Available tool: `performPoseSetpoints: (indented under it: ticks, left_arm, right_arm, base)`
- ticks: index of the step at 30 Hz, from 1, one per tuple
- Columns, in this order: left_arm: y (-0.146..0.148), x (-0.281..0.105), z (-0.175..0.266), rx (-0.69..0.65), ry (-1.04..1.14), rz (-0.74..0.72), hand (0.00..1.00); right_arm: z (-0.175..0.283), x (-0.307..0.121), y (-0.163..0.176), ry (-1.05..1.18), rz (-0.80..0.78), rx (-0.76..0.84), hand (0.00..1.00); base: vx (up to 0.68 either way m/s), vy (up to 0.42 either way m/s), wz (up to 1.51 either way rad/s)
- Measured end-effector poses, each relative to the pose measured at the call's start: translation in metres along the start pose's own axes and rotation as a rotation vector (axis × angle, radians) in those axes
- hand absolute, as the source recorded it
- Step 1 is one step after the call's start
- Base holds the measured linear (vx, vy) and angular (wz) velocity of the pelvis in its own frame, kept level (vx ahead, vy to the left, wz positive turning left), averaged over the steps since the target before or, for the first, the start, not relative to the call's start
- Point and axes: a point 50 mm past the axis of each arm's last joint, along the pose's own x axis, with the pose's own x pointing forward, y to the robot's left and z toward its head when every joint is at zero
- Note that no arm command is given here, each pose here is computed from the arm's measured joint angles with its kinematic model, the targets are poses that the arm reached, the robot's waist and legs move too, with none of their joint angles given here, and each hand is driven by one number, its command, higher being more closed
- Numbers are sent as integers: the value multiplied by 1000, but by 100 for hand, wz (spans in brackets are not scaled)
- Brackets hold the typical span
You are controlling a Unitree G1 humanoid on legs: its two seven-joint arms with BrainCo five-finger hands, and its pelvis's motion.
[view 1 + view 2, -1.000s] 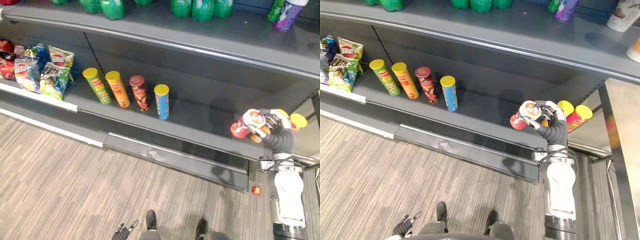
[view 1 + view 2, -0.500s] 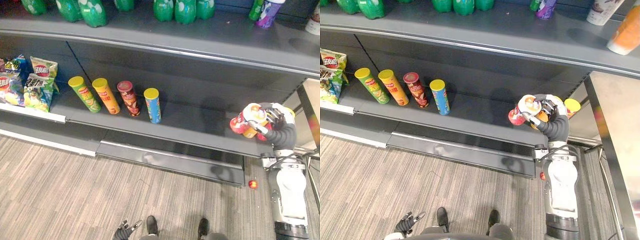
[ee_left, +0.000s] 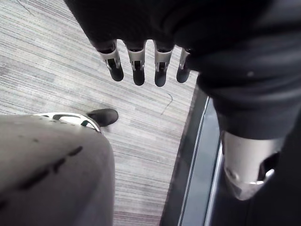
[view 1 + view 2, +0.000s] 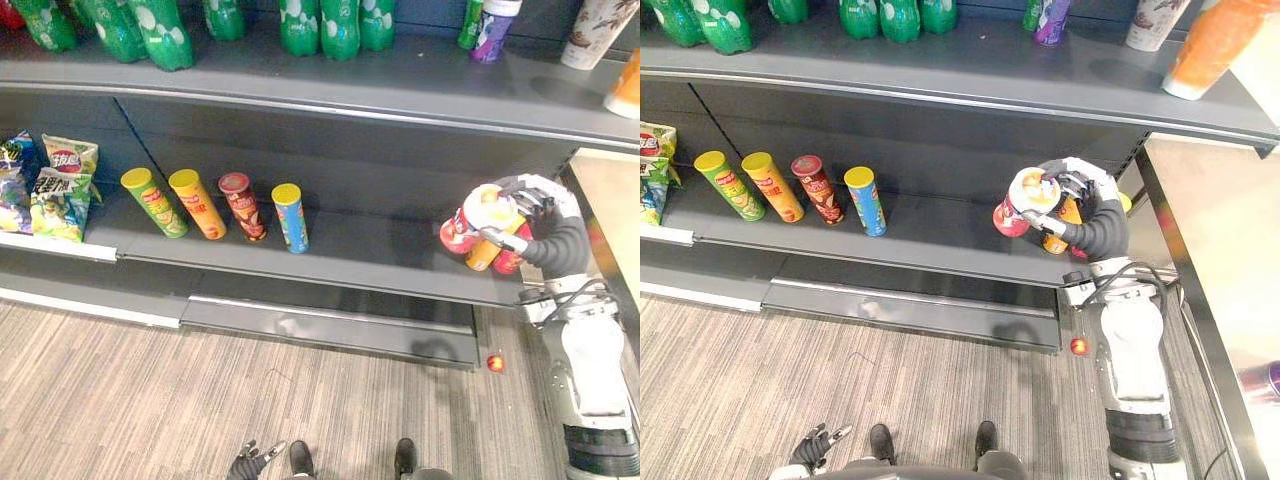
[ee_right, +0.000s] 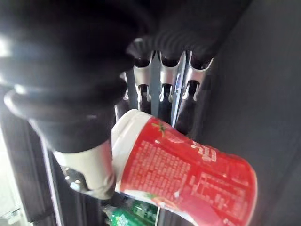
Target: Put the gum and the chips on the shelf.
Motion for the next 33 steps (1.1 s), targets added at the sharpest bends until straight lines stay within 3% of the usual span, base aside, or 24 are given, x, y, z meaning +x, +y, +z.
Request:
performPoseSetpoints:
  ticks: [12,23,33]
  left_arm:
    - [4,0,1,28,-2,0,0]
    - [5,0,1,71,9,-17,0]
    - [6,1,1,81,14,-21,0]
  right_arm:
    - [25,37,-6,-135,98,-50,100]
    - [36,102,-51,-121,-5,-196,100]
    - [40,138,-56,-87,-46,-217,100]
  base:
    - [10,1,-5]
    - [0,0,0]
    - [0,0,0]
